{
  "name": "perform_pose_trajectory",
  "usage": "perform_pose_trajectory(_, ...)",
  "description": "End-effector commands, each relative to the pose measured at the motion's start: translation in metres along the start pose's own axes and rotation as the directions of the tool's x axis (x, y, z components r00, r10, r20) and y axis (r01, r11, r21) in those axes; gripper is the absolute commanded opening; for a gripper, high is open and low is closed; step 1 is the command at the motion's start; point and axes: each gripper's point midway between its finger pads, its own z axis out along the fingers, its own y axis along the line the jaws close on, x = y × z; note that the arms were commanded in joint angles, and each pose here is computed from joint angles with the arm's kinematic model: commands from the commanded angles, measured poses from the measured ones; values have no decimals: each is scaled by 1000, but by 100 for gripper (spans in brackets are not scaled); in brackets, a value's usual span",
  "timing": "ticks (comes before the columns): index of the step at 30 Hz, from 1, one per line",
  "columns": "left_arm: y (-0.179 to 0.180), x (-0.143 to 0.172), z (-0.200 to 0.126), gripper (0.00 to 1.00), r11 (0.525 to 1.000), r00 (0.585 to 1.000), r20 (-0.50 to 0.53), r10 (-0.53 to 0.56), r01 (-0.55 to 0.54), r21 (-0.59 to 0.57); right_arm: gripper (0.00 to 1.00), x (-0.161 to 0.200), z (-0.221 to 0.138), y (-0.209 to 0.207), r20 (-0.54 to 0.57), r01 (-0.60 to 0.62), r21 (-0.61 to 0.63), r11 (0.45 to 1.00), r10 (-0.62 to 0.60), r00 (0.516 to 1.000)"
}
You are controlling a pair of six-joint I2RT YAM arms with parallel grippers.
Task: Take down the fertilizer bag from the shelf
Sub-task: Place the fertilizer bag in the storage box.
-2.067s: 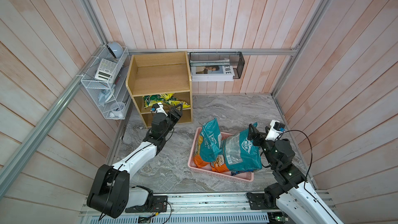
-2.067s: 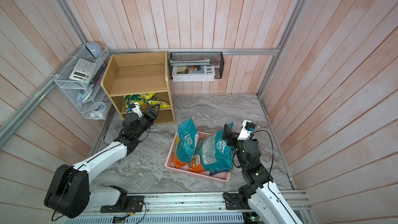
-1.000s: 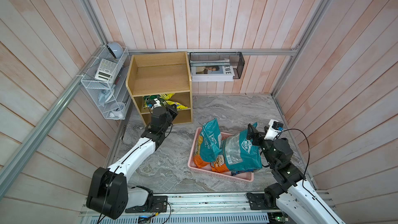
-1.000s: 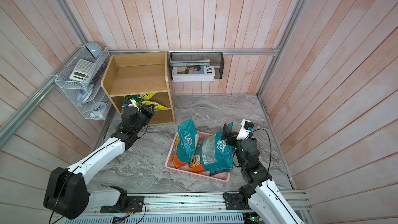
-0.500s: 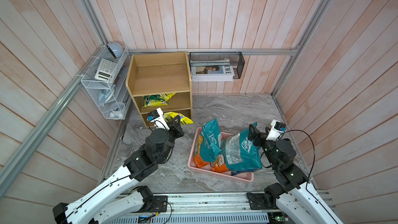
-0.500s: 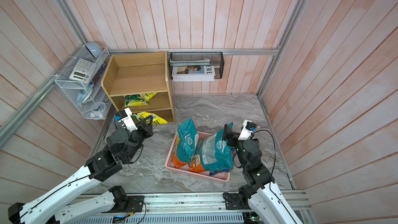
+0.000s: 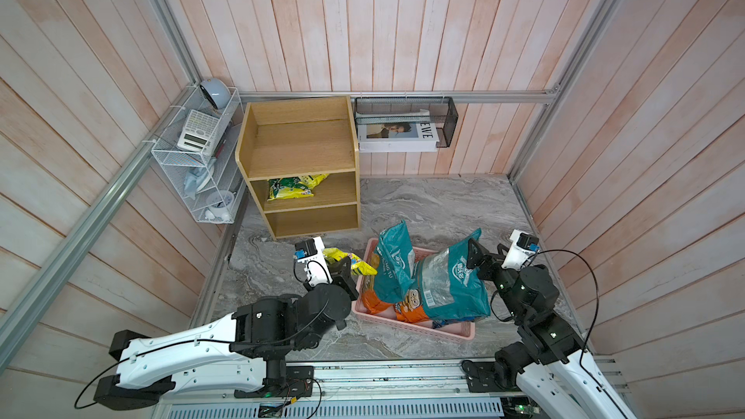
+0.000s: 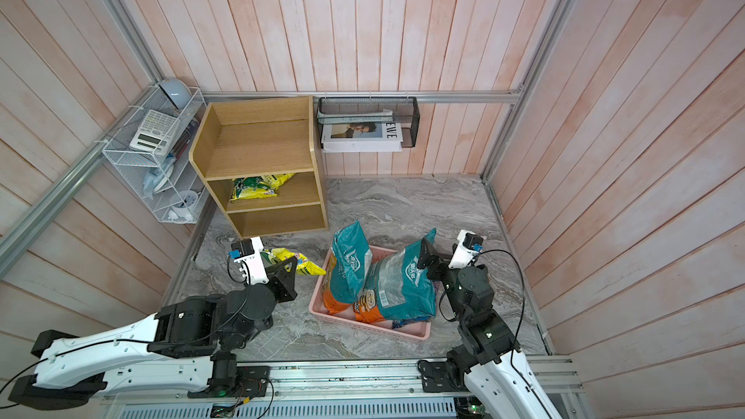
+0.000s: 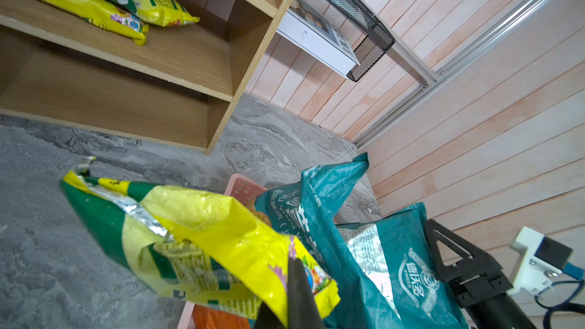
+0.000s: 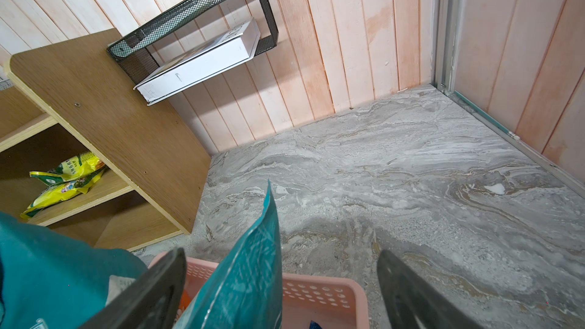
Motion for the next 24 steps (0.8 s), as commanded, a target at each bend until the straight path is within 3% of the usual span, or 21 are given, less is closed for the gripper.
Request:
perform_pose_trajectory(1,5,-11,-12,0,997,996,60,-67,70,-42,98,5,-1,-1,-23,-6,2,1000,6,1000)
perform_pose_trajectory(7,-28,30,-17,0,999,999,-15,-43,43,27,98,7,1,-3,-29,-1,11,1000,1,1000)
perform_pose_trajectory(13,-50,82,-12,0,978,983,-109,-147,161,136,98,7,2,-3,-32,0,12,1000,0,999)
perform_pose_trajectory(24,-65,129,4,0,968,968,-184,-170,199,154,98,7,1,-3,-30,-1,12,1000,2,1000)
